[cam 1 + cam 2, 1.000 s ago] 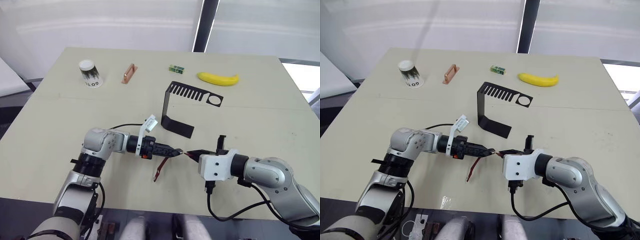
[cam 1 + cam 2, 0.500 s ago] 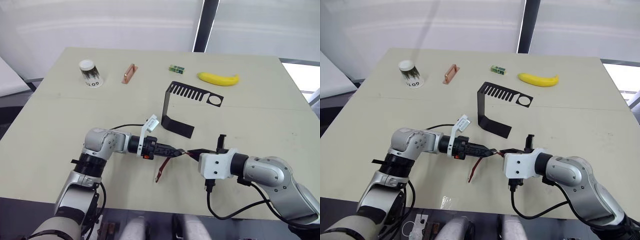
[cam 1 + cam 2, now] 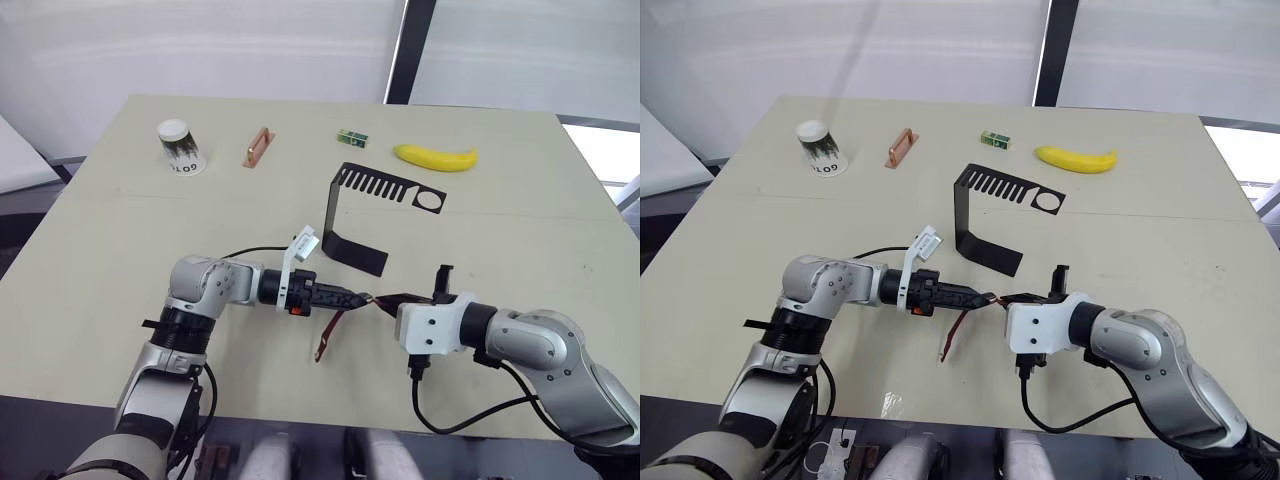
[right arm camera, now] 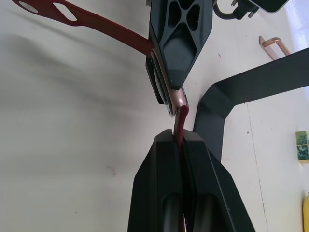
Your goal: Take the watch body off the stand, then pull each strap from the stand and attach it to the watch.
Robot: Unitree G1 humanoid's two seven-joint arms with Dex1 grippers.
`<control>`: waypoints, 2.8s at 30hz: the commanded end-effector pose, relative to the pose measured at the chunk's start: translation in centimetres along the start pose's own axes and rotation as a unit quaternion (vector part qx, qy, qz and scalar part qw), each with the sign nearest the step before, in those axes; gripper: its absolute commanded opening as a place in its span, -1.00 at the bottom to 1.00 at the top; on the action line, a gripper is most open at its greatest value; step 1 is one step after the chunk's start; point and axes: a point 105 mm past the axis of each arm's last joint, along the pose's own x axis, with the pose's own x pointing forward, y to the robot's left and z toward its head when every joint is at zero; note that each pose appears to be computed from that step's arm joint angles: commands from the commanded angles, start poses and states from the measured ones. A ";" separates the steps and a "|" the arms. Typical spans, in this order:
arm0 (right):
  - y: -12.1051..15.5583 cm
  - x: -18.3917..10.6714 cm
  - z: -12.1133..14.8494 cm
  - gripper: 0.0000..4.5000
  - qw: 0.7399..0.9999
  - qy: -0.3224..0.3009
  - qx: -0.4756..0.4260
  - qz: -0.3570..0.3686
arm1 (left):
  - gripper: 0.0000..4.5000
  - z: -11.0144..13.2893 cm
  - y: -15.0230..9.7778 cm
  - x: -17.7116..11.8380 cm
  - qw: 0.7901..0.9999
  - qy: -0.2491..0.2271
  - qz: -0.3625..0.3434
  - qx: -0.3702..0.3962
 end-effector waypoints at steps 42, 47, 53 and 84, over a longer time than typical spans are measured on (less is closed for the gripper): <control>-0.3 0.8 0.2 -1.00 1.000 -0.001 -0.008 0.001 | -0.29 1.1 -3.2 1.1 0.998 -0.004 -0.055 0.040; -0.4 0.8 0.2 -1.00 1.000 -0.002 -0.011 -0.001 | -0.29 1.1 -3.0 1.0 0.998 -0.006 -0.052 0.040; -1.1 0.4 0.6 -1.00 1.000 -0.005 -0.019 -0.013 | -0.29 1.1 -2.5 0.7 0.998 -0.009 -0.038 0.039; -1.7 -0.8 1.3 -0.55 1.000 -0.015 -0.011 -0.018 | -0.29 1.4 -2.3 0.4 0.997 -0.009 -0.037 0.060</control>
